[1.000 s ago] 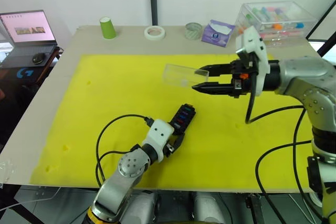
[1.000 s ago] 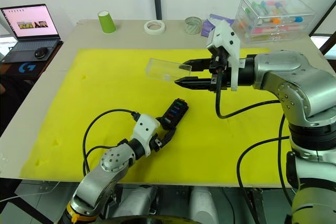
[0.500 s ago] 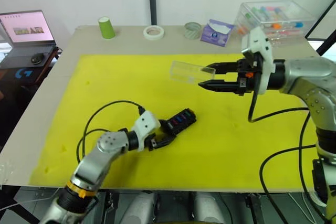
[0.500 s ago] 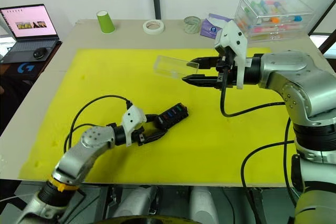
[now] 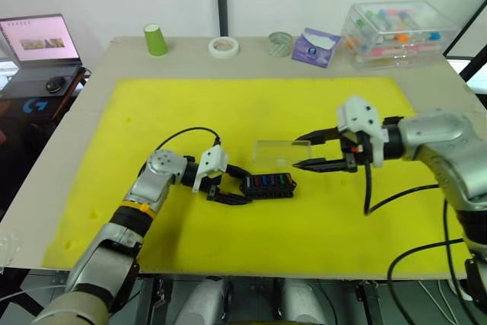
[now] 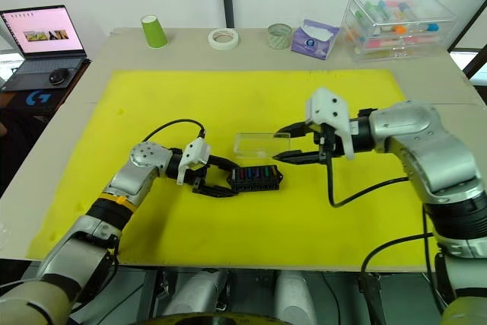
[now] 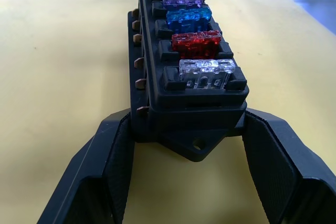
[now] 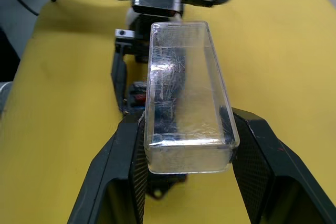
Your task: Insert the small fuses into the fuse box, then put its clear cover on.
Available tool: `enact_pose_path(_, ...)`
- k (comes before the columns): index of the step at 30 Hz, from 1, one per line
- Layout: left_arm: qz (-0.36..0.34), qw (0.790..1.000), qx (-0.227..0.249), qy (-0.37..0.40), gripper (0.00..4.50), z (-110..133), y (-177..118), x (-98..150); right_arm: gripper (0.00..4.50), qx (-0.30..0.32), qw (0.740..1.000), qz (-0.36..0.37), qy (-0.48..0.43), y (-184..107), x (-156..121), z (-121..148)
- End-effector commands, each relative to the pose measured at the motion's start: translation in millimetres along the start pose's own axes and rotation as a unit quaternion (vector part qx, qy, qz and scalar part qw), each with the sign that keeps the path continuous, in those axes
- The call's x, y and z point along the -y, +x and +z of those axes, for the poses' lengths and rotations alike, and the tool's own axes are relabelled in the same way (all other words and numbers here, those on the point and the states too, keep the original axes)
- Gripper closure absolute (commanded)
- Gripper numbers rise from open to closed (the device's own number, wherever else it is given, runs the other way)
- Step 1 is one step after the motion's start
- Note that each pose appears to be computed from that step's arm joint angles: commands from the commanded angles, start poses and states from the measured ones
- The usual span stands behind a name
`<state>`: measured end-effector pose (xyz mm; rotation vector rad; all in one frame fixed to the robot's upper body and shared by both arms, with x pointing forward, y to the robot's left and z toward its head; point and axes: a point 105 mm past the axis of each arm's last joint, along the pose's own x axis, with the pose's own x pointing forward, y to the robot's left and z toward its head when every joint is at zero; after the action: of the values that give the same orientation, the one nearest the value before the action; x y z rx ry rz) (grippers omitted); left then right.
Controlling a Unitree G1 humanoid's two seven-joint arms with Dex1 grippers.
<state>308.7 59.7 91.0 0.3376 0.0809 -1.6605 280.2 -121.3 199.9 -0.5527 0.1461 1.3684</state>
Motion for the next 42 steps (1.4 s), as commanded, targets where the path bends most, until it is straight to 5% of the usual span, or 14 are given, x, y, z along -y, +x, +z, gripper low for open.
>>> enact_pose_path(1, -0.001, 1.000, 0.002, 0.028, 1.79, 8.3, -0.8, -5.7, 2.63, 0.007, 1.000, 0.004, -0.029, 3.7, -2.7, 5.6)
enact_pose_path(8, 0.009, 1.000, 0.000, 0.022, 1.79, 7.7, -6.9, -7.2, 2.63, 0.014, 0.999, 0.024, -0.026, 10.8, -10.0, -1.3)
enact_pose_path(13, 0.023, 1.000, 0.011, 0.002, 0.09, 10.9, -11.1, -0.9, 2.63, 0.015, 0.999, 0.023, -0.028, 4.3, -11.4, 5.4)
enact_pose_path(14, 0.030, 1.000, 0.009, 0.001, 0.04, 10.4, -12.3, -0.7, 2.63, 0.015, 0.999, 0.024, -0.029, 3.6, -12.0, 6.3)
enact_pose_path(25, 0.112, 0.992, 0.046, -0.024, 0.04, 13.8, -3.4, 9.1, 2.63, 0.015, 1.000, 0.007, -0.024, -1.7, -6.5, 10.2)
enact_pose_path(40, 0.160, 0.986, -0.023, -0.043, 0.04, -11.8, 6.9, 19.2, 2.63, 0.018, 1.000, 0.003, -0.020, -2.3, -2.4, 11.7)
enact_pose_path(42, 0.168, 0.984, -0.025, -0.044, 0.54, -13.6, 4.6, 16.9, 2.63, 0.016, 1.000, 0.003, -0.020, -2.7, -2.5, 11.0)
